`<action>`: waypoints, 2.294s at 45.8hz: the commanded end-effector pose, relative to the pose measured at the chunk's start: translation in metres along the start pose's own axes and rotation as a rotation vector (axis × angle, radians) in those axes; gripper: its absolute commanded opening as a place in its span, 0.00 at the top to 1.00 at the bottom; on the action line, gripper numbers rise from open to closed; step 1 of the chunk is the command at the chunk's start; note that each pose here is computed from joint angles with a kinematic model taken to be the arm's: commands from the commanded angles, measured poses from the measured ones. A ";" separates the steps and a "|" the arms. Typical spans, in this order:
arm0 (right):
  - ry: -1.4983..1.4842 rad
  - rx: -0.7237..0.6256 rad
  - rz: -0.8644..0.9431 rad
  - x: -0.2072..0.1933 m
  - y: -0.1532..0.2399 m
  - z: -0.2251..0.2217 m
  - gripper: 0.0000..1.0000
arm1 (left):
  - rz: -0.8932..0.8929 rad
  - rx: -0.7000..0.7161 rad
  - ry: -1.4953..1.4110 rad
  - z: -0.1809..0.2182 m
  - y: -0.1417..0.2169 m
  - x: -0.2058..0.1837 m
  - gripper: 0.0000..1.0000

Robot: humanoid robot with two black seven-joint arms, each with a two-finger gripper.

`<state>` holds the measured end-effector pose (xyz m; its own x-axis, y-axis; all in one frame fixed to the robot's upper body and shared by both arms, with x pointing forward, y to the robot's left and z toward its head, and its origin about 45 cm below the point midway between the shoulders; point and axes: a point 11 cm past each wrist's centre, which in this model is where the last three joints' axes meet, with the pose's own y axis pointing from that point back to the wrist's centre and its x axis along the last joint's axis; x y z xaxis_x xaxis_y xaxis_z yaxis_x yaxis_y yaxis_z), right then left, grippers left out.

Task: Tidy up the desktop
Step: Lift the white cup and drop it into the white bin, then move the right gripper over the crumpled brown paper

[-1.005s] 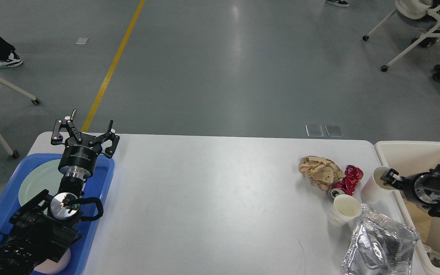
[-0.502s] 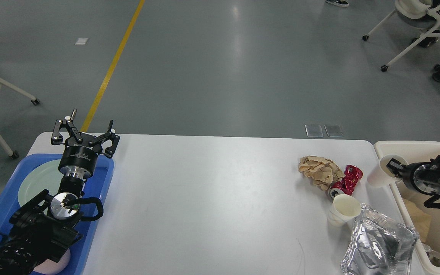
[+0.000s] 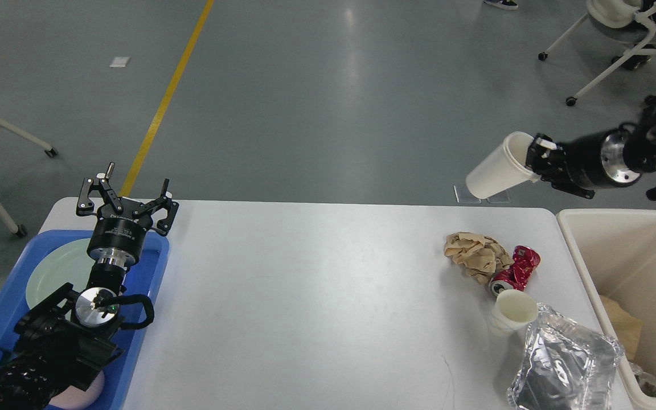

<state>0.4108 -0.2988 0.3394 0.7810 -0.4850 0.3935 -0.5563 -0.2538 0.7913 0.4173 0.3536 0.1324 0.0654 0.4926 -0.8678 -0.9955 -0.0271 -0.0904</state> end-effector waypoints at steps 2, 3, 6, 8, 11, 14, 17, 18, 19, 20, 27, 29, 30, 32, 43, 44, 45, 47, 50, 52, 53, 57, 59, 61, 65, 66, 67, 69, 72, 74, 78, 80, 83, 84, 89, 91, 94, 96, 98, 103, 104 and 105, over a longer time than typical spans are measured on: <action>0.165 0.082 -0.177 -0.043 0.034 -0.072 1.00 | 0.000 -0.001 -0.001 0.001 0.000 0.000 0.03; 0.179 0.085 -0.190 -0.048 0.036 -0.077 1.00 | 0.000 0.000 0.000 0.000 0.000 0.000 0.03; 0.213 0.071 -0.207 -0.055 0.035 -0.083 1.00 | 0.000 0.000 0.000 0.000 0.000 0.000 0.03; 0.218 0.048 -0.192 -0.052 0.032 -0.078 1.00 | 0.000 0.000 0.000 0.000 0.000 0.000 0.03; 0.187 -0.009 -0.162 -0.039 0.023 -0.054 1.00 | 0.000 0.000 0.000 0.000 0.000 0.000 0.03; 0.134 -0.085 -0.122 -0.024 0.008 -0.017 1.00 | 0.000 0.000 0.000 0.000 0.000 0.000 0.03; 0.078 -0.158 -0.048 -0.002 -0.005 0.026 1.00 | 0.000 0.000 0.000 0.000 0.000 0.000 0.03; 0.052 -0.179 -0.018 0.006 -0.008 0.043 1.00 | 0.000 0.000 0.000 0.000 0.000 0.000 0.03; 0.030 -0.202 0.009 0.012 -0.013 0.059 1.00 | 0.000 0.000 0.000 0.000 0.000 0.000 0.03; 0.008 -0.228 0.038 0.018 -0.017 0.078 1.00 | 0.000 0.000 0.000 0.000 0.000 0.000 0.03; -0.034 -0.426 0.234 0.047 -0.036 0.189 1.00 | 0.000 0.000 0.000 0.000 0.000 0.000 0.03; -0.025 -0.498 0.284 0.049 -0.038 0.224 1.00 | 0.000 0.000 0.000 0.000 0.000 0.000 0.03; -0.019 -0.531 0.311 0.050 -0.037 0.240 1.00 | 0.000 0.000 0.000 0.000 0.000 0.000 0.03; -0.013 -0.594 0.356 0.048 -0.035 0.272 1.00 | 0.000 0.000 0.000 0.000 0.000 0.000 0.03; 0.149 -0.750 0.467 0.011 -0.049 0.349 1.00 | 0.000 0.000 0.000 0.000 0.000 0.000 0.03; 0.157 -0.752 0.471 0.008 -0.051 0.351 1.00 | 0.000 0.000 0.000 0.000 0.000 0.000 0.03; 0.163 -0.749 0.473 0.004 -0.054 0.351 1.00 | 0.000 0.000 0.000 0.000 0.000 0.000 0.03; 0.166 -0.743 0.472 0.000 -0.059 0.350 0.93 | 0.000 0.000 0.000 0.000 0.000 0.000 0.03; 0.161 -0.730 0.465 -0.005 -0.066 0.347 0.03 | 0.000 0.000 0.000 0.000 0.000 0.000 0.03; 0.157 -0.723 0.468 -0.006 -0.069 0.345 0.00 | 0.000 0.000 0.000 0.000 0.000 0.000 0.03; 0.154 -0.722 0.469 -0.006 -0.069 0.345 0.00 | 0.000 0.000 0.000 0.000 0.000 0.000 0.03; 0.151 -0.720 0.472 -0.005 -0.069 0.344 0.00 | 0.000 0.000 0.000 0.000 0.000 0.000 0.03; 0.149 -0.717 0.474 -0.003 -0.069 0.342 0.00 | 0.000 0.000 0.000 0.000 0.000 0.000 0.03; 0.150 -0.713 0.477 -0.002 -0.070 0.340 0.00 | 0.000 -0.001 -0.001 0.001 0.000 0.000 0.03; 0.148 -0.703 0.482 0.000 -0.072 0.336 0.00 | 0.000 -0.001 -0.001 0.001 0.000 0.000 0.03; 0.148 -0.701 0.481 0.001 -0.072 0.335 0.00 | 0.000 0.000 0.000 0.000 0.000 0.000 0.03; 0.146 -0.695 0.478 0.000 -0.074 0.332 0.00 | 0.000 0.000 0.000 0.000 0.000 0.000 0.03; 0.139 -0.680 0.471 -0.002 -0.080 0.327 0.00 | 0.000 0.000 0.000 0.000 0.000 0.000 0.03; 0.123 -0.648 0.479 0.006 -0.084 0.312 0.00 | 0.000 -0.001 -0.001 0.001 0.000 0.000 0.03; 0.111 -0.625 0.489 0.015 -0.085 0.300 0.00 | 0.000 0.000 0.000 0.000 0.000 0.000 0.03; 0.076 -0.567 0.475 0.029 -0.087 0.271 0.00 | 0.000 -0.001 -0.001 0.001 0.000 0.000 0.03; 0.059 -0.530 0.455 0.034 -0.088 0.251 0.00 | 0.000 0.000 0.000 0.000 0.000 0.000 0.03; 0.030 -0.492 0.392 0.034 -0.085 0.229 0.00 | 0.000 -0.001 -0.001 0.001 0.000 0.000 0.03; 0.008 -0.469 0.357 0.031 -0.082 0.217 0.00 | 0.000 -0.001 -0.001 0.001 0.000 0.000 0.03; -0.034 -0.360 0.209 0.007 -0.075 0.160 0.00 | 0.000 -0.001 -0.001 0.001 0.000 0.000 0.03; -0.030 -0.319 0.152 -0.006 -0.074 0.136 0.00 | 0.000 -0.001 -0.001 0.001 0.000 0.000 0.03; -0.012 -0.266 0.085 -0.022 -0.068 0.102 0.00 | 0.000 -0.001 -0.001 0.001 0.000 0.000 0.03; 0.002 -0.234 0.039 -0.034 -0.062 0.082 0.00 | 0.000 -0.001 -0.001 0.001 0.000 0.000 0.03; 0.020 -0.205 -0.014 -0.045 -0.056 0.063 0.00 | 0.000 -0.001 -0.001 0.001 0.000 0.000 0.03; 0.089 -0.161 -0.183 -0.086 -0.042 0.023 0.00 | 0.000 -0.001 -0.001 0.001 0.000 0.000 0.03; 0.104 -0.155 -0.206 -0.092 -0.039 0.016 0.00 | 0.000 -0.001 -0.001 0.001 0.000 0.000 0.03; 0.116 -0.149 -0.219 -0.097 -0.037 0.010 0.00 | 0.000 -0.001 -0.001 0.001 0.000 0.000 0.03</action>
<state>0.3783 -0.2933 0.2533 0.8390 -0.4253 0.3394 -0.4288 -0.1328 0.8936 0.4173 0.3543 0.1326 0.0650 0.4936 -0.8672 -0.9955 -0.0278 -0.0904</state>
